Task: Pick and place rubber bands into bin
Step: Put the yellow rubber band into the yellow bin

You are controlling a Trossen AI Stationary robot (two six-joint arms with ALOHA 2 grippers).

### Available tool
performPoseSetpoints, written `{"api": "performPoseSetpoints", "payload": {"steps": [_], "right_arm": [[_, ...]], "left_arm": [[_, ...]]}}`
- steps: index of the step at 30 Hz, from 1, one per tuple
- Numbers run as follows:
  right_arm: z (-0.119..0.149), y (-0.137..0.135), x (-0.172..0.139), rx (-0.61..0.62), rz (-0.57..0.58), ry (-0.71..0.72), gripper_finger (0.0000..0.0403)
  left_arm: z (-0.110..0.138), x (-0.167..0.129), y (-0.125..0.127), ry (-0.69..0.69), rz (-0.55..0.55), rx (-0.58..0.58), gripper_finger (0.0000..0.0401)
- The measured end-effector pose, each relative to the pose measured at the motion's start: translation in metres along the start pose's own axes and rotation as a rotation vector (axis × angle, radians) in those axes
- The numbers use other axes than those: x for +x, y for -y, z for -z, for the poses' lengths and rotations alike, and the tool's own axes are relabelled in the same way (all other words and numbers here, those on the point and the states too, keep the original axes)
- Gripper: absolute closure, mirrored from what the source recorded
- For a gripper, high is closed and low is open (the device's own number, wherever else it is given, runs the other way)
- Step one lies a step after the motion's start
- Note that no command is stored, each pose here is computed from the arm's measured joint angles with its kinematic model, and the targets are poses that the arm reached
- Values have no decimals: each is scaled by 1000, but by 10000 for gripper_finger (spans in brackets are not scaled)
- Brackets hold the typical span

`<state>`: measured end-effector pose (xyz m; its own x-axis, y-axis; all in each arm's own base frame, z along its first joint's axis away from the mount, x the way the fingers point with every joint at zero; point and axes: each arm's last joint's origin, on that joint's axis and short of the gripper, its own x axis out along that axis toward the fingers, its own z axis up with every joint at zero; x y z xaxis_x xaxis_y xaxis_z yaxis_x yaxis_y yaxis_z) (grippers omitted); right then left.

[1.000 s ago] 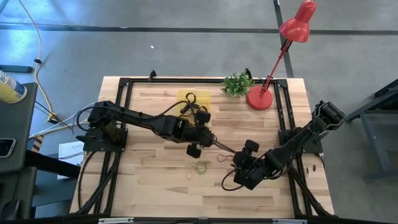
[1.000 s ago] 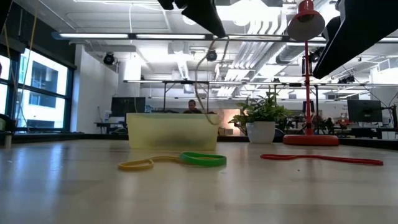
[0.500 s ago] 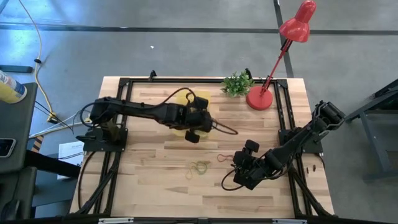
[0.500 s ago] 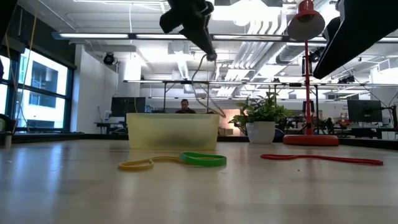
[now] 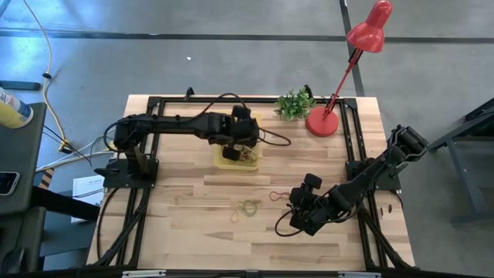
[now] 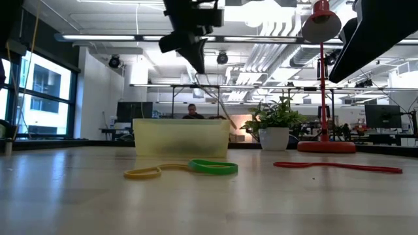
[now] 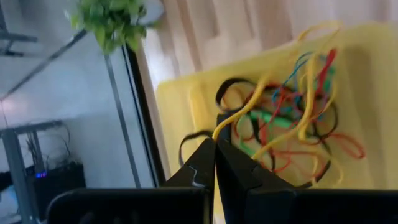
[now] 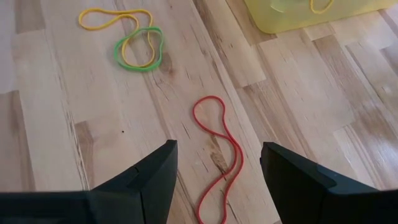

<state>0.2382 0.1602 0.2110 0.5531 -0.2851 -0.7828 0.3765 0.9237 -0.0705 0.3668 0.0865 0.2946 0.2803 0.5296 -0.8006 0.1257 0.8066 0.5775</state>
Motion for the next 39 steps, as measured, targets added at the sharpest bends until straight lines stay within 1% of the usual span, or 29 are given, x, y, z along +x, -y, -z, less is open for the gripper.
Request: {"api": "performPoseSetpoints", "payload": {"steps": [7, 15, 21, 28, 37, 39], "right_arm": [[0, 0, 0, 0, 0, 0, 183], [0, -1, 0, 15, -4, 5, 183], [-1, -2, 0, 25, -15, 14, 183], [-2, -2, 0, 28, -19, 17, 183], [-2, -3, 0, 36, -28, 23, 183], [-3, -3, 0, 37, -29, 24, 183]], "left_arm": [[12, 7, -9, -67, 19, 5, 401], [16, 12, -6, -95, 27, 24, 401], [22, 23, 4, -124, 60, 32, 401], [24, 34, 14, -101, 109, 3, 401], [23, 35, 15, -95, 108, -9, 401], [23, 35, 15, -88, 121, -10, 400]]}}
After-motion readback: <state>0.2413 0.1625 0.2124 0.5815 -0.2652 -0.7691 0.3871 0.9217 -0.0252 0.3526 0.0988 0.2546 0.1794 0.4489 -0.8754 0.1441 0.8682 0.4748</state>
